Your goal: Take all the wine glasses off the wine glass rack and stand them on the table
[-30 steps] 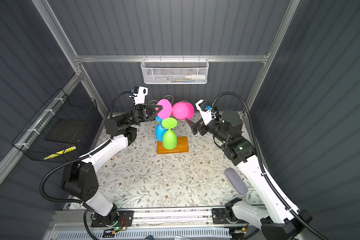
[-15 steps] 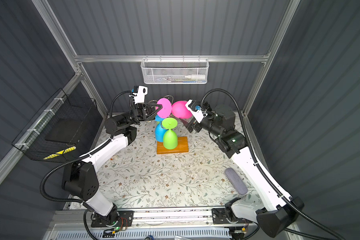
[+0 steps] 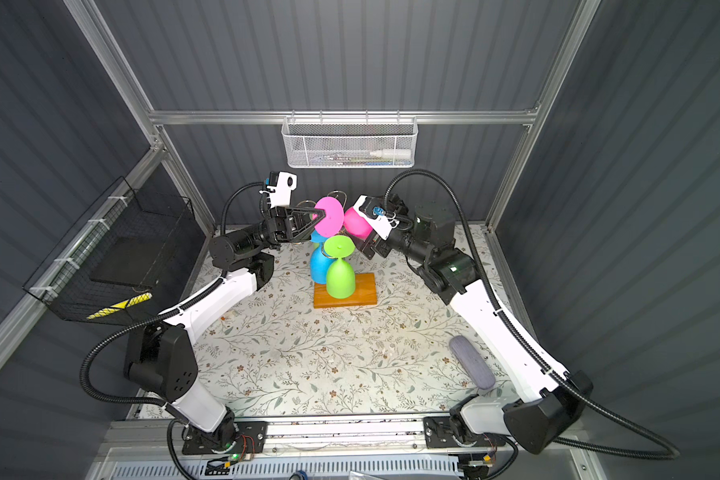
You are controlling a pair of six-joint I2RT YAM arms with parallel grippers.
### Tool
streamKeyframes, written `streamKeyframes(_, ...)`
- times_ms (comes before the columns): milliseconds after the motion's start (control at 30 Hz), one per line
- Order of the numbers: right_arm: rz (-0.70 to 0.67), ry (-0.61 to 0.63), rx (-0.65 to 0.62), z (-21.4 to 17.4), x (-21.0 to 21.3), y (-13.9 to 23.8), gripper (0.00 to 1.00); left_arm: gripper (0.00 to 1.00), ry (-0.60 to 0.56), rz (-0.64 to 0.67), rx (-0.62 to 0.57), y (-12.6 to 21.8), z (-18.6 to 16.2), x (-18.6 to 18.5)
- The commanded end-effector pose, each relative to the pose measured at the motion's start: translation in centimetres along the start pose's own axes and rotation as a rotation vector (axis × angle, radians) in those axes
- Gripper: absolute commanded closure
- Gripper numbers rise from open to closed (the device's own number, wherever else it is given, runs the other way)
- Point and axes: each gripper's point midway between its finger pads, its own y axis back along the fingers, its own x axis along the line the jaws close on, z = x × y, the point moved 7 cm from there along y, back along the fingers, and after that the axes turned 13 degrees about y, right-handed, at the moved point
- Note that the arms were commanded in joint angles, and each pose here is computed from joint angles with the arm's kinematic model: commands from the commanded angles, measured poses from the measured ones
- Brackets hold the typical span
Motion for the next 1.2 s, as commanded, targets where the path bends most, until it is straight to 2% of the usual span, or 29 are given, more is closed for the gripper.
streamKeyframes(0, -0.011, 0.016, -0.017, 0.8, -0.4, -0.1, 0.01, 1.00, -0.047, -0.029, 0.035, -0.4, -0.4, -1.3)
streamKeyframes(167, -0.011, 0.003, 0.013, 0.4, -0.3, -0.3, 0.06, 1.00, -0.058, -0.038, 0.034, -0.5, -0.6, -1.9)
streamKeyframes(333, -0.016, -0.008, 0.015, 0.5, 0.0, 0.1, 0.23, 1.00, -0.066, -0.043, 0.034, -0.5, -0.8, -2.4)
streamKeyframes(600, -0.028, 0.000, 0.024, 1.2, 0.5, 0.8, 0.41, 1.00, -0.064, -0.041, 0.029, -0.5, -0.7, -2.1)
streamKeyframes(700, -0.029, 0.001, 0.036, 1.2, 0.8, 0.9, 0.45, 0.97, -0.064, -0.043, 0.027, -0.5, -0.6, -2.0)
streamKeyframes(967, -0.034, 0.005, 0.061, 1.2, 1.7, 1.6, 0.58, 0.81, -0.087, -0.051, 0.028, -0.6, -0.7, -2.6)
streamKeyframes(1033, -0.034, 0.005, 0.065, 1.2, 1.9, 1.7, 0.61, 0.70, -0.091, -0.051, 0.028, -0.6, -0.7, -2.6)
streamKeyframes(1067, -0.036, 0.008, 0.066, 1.2, 1.9, 1.8, 0.62, 0.57, -0.094, -0.051, 0.029, -0.6, -0.7, -2.6)
streamKeyframes(1167, -0.039, 0.009, 0.076, 1.2, 2.1, 2.0, 0.65, 0.43, -0.112, -0.056, 0.024, -0.7, -0.6, -2.8)
